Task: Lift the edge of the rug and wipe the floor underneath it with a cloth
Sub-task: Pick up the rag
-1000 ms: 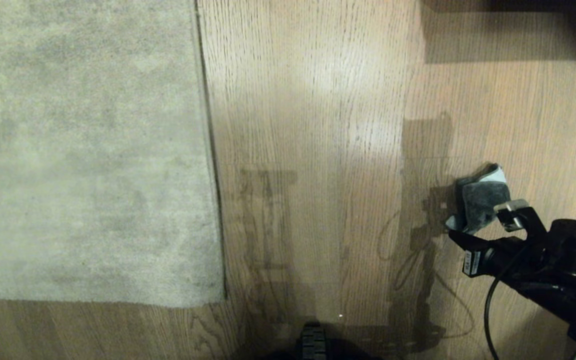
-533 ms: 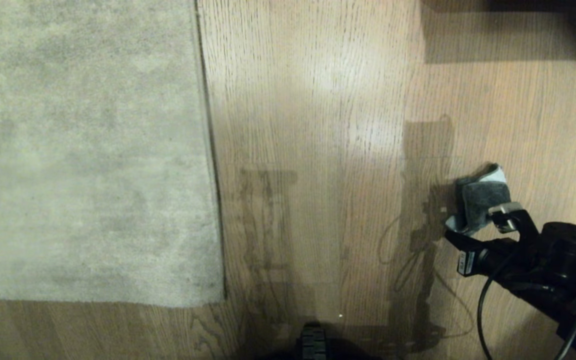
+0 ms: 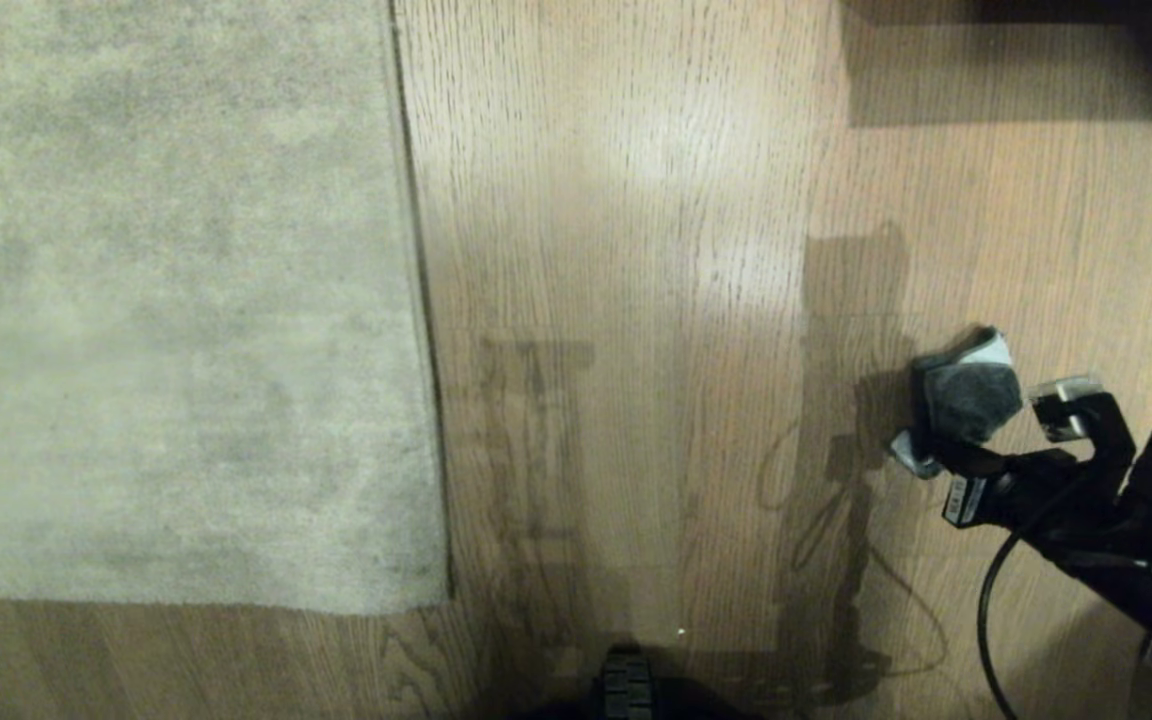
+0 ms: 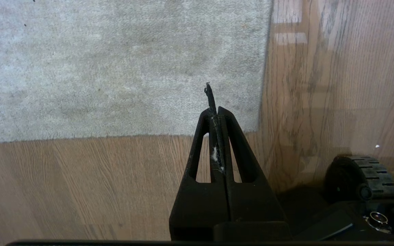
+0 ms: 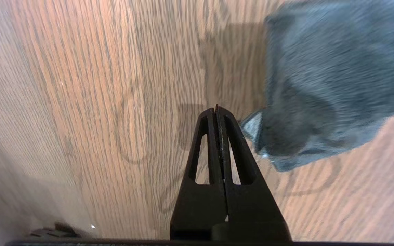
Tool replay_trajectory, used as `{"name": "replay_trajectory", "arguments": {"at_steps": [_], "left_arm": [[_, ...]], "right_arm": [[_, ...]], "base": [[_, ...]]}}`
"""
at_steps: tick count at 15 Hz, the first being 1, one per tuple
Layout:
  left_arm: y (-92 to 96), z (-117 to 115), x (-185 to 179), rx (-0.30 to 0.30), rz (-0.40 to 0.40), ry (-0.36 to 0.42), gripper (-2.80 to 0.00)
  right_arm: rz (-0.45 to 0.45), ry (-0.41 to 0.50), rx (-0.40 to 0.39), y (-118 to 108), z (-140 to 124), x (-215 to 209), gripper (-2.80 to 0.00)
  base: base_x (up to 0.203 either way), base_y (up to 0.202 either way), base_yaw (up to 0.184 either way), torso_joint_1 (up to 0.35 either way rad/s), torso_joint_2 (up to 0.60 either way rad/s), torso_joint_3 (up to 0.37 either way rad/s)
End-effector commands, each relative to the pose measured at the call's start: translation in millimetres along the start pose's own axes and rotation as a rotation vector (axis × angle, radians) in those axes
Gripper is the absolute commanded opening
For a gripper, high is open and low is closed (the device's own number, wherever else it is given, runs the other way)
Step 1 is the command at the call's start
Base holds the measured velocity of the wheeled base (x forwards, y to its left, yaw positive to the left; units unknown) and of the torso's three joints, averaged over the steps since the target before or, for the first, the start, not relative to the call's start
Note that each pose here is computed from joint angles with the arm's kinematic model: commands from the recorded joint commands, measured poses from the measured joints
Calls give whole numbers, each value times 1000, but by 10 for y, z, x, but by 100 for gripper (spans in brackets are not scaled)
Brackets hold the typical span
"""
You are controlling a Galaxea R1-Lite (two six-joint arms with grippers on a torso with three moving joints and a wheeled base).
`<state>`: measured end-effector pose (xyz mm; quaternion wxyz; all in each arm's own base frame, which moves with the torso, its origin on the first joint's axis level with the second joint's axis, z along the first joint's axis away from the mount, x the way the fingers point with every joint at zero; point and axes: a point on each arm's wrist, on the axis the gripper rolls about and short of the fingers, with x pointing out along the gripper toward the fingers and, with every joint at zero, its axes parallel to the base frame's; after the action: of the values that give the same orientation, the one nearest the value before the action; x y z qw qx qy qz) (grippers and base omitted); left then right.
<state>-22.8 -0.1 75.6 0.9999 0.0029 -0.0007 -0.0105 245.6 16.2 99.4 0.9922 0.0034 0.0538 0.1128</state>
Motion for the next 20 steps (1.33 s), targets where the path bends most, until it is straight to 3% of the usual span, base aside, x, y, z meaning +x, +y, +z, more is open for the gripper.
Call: {"name": "replay_trajectory", "arguments": {"at_steps": [1, 9, 20], "left_arm": [[0, 0, 0, 0, 0, 0, -280], [0, 0, 0, 0, 0, 0, -280], [0, 0, 0, 0, 0, 0, -280]], "right_arm": [[-4, -79, -14, -1, 130, -73, -280], [-127, -103, -13, -203, 190, -175, -280], [-129, -60, -4, -225, 95, -137, -280]], "base": [[0, 0, 0, 0, 0, 0], [0, 0, 0, 0, 0, 0], [0, 0, 0, 0, 0, 0]]}}
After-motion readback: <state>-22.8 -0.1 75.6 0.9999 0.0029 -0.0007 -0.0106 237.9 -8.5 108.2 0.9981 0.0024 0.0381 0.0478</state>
